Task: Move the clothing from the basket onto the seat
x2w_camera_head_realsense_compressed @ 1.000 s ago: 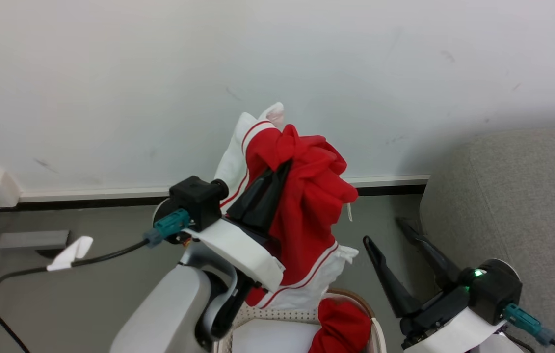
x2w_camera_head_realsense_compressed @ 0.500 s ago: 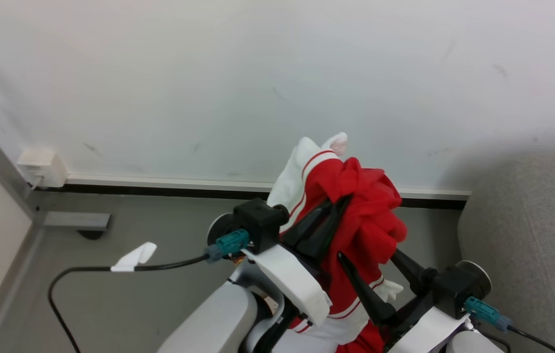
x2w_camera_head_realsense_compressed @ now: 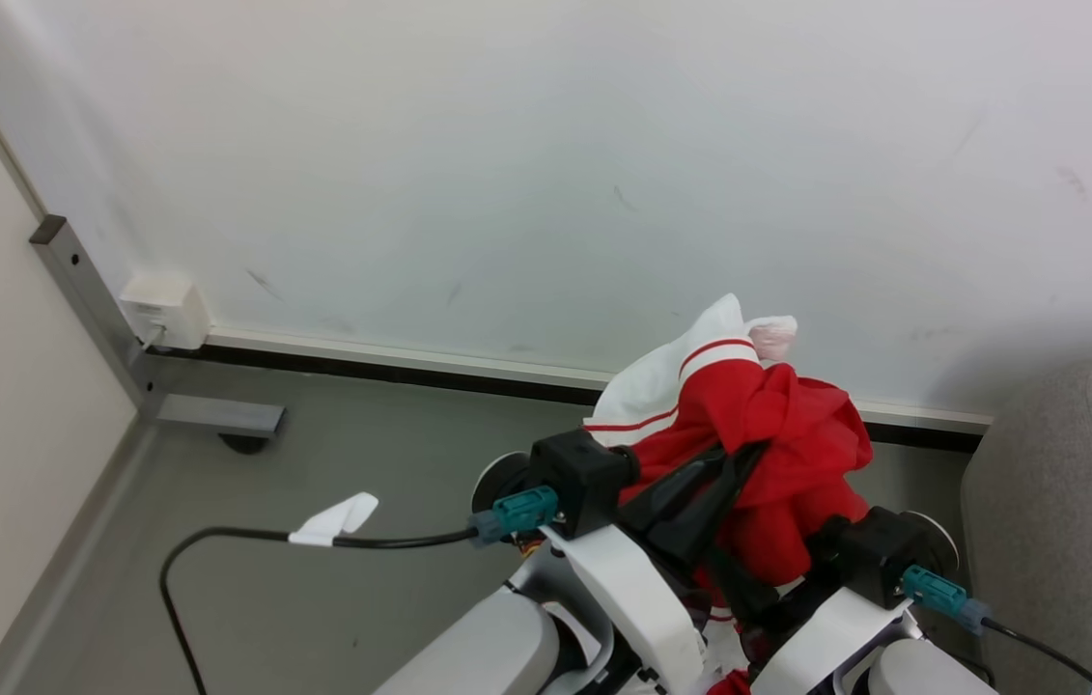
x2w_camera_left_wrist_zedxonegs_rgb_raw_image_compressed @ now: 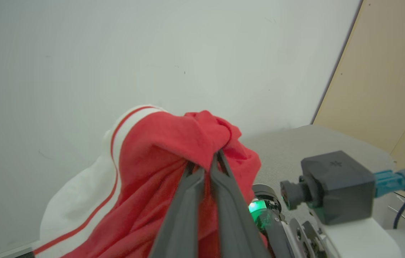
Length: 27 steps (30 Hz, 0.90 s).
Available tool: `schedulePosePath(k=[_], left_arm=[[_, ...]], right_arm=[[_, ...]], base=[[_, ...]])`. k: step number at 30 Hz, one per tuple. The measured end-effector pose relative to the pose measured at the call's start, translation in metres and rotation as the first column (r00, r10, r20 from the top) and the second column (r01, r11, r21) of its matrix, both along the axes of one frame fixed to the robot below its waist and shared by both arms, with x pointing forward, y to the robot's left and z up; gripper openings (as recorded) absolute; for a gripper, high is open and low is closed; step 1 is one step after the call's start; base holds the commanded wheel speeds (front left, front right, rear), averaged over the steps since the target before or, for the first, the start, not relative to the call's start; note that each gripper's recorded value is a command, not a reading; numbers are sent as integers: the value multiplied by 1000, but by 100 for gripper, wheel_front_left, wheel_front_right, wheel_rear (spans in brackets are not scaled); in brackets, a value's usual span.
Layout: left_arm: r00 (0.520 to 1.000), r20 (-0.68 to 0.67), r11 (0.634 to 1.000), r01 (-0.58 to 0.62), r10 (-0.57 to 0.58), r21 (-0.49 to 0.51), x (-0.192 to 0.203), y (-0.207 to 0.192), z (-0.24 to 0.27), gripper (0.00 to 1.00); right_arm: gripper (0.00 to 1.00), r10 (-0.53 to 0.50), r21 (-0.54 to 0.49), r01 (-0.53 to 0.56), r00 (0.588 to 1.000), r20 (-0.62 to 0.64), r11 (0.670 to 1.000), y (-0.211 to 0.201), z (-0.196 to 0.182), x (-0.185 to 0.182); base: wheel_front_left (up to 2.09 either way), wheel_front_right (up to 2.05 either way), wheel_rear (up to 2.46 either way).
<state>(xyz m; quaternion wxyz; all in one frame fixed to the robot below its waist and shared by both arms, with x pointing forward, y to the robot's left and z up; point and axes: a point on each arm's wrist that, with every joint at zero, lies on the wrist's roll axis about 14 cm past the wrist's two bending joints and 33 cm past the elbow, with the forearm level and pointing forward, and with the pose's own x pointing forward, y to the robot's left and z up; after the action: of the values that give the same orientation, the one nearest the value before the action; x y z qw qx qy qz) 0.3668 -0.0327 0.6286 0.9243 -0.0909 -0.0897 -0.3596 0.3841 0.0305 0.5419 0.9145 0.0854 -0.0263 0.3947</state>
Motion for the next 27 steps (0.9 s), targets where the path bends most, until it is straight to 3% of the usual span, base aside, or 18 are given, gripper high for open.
schedulePosePath(k=[1, 3, 4, 23, 24, 25, 26, 27], left_arm=[[1000, -2, 1000, -1, 1, -2, 0, 0, 0, 0], [1000, -5, 1000, -3, 3, -5, 0, 0, 0, 0], [1000, -7, 1000, -6, 6, -7, 1, 0, 0, 0], [998, -59, 1000, 1, 0, 12, 12, -6, -23, 0], [998, -61, 1000, 7, -6, 13, 12, -8, -24, 10], [998, -61, 1000, 13, -12, 13, 11, -10, -25, 44], [998, -60, 1000, 20, -19, 13, 11, -12, -25, 87], [998, -57, 1000, 29, -28, 11, 10, -15, -24, 100]], right_arm=[[44, 0, 1, 0, 1000, 0, 1000, 0, 0, 0], [2, -6, 7, 6, 1000, 1, 1000, -1, 2, 2], [0, -10, 10, 10, 1000, 3, 1000, -2, 3, 2], [0, -163, 89, 156, 984, 77, 984, -57, 31, 2], [0, -175, 86, 168, 981, 83, 982, -62, 31, 1], [0, -188, 82, 181, 978, 87, 980, -67, 31, 1], [0, -200, 81, 193, 976, 90, 978, -72, 31, 1], [0, -214, 80, 207, 972, 94, 975, -77, 32, 1]], base=[[0, 0, 0], [0, 0, 0], [0, 0, 0], [0, 0, 0], [0, 0, 0], [0, 0, 0], [0, 0, 0], [0, 0, 0]])
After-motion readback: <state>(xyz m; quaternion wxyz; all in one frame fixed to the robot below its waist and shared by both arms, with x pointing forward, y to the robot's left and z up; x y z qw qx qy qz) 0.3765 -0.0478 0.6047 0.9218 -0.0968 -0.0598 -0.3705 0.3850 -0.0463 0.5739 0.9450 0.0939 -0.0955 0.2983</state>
